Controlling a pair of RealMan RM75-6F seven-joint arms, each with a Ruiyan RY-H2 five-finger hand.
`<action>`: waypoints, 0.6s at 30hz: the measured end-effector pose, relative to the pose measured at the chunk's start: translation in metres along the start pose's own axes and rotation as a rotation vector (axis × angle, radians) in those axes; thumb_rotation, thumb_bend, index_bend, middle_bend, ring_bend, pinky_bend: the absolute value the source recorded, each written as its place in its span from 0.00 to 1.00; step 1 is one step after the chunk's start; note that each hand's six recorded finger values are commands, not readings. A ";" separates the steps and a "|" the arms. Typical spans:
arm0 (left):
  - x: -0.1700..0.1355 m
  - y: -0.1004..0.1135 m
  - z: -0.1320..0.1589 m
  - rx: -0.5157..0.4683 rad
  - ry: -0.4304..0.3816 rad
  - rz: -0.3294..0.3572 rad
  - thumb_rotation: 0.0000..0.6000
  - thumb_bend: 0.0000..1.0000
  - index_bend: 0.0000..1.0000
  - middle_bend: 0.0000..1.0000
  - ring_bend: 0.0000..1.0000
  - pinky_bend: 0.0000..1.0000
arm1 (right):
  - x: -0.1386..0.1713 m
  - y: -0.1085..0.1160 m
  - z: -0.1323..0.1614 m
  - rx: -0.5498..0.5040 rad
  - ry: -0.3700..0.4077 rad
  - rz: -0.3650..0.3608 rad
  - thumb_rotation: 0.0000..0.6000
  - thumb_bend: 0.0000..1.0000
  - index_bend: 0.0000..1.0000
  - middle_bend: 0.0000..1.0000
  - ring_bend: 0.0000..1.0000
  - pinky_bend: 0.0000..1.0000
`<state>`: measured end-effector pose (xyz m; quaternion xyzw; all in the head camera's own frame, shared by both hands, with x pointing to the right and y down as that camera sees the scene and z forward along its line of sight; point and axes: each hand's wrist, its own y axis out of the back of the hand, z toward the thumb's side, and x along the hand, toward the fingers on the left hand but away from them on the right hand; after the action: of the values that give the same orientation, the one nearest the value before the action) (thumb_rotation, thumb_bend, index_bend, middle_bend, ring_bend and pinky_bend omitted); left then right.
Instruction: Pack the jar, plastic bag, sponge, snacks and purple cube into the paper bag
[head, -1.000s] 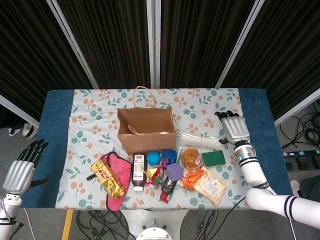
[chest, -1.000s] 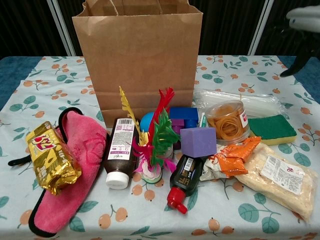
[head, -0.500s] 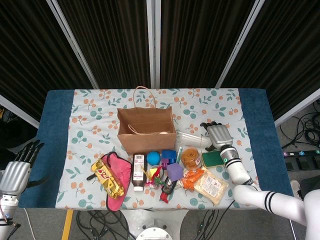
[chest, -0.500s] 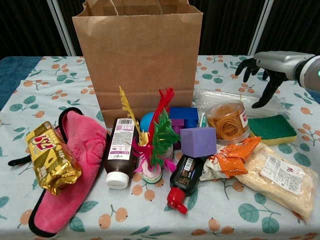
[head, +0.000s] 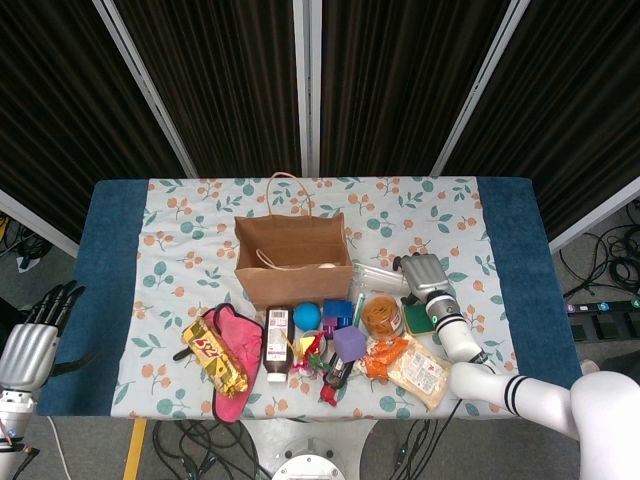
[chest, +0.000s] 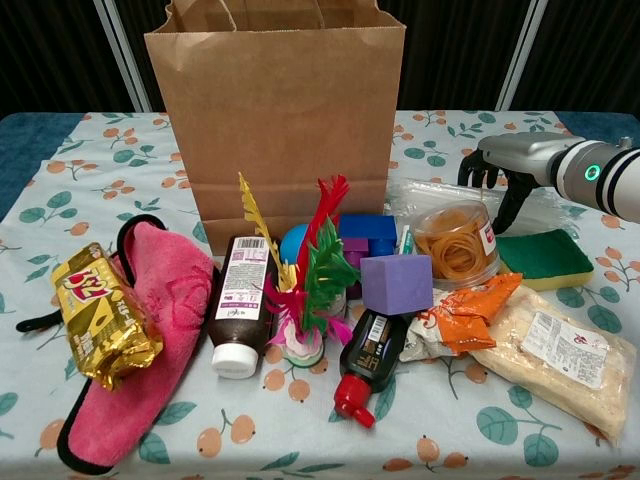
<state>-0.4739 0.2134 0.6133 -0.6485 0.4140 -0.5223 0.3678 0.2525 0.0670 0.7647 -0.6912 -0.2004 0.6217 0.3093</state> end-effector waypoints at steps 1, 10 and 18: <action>0.000 0.000 0.000 -0.001 0.000 0.001 1.00 0.10 0.10 0.16 0.06 0.20 | 0.000 0.000 0.000 -0.001 -0.002 0.000 1.00 0.10 0.41 0.40 0.32 0.42; 0.000 0.000 0.001 -0.001 -0.004 0.002 1.00 0.10 0.10 0.16 0.06 0.20 | 0.007 0.029 -0.006 -0.040 -0.020 -0.104 1.00 0.19 0.56 0.50 0.41 0.53; 0.004 -0.003 0.004 -0.009 -0.017 -0.009 1.00 0.10 0.10 0.16 0.06 0.20 | 0.043 0.110 -0.021 -0.076 -0.019 -0.310 1.00 0.20 0.56 0.50 0.41 0.53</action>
<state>-0.4690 0.2114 0.6171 -0.6563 0.4105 -0.5166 0.3659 0.2672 0.0116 0.6590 -0.6572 -0.3311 0.5650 0.3731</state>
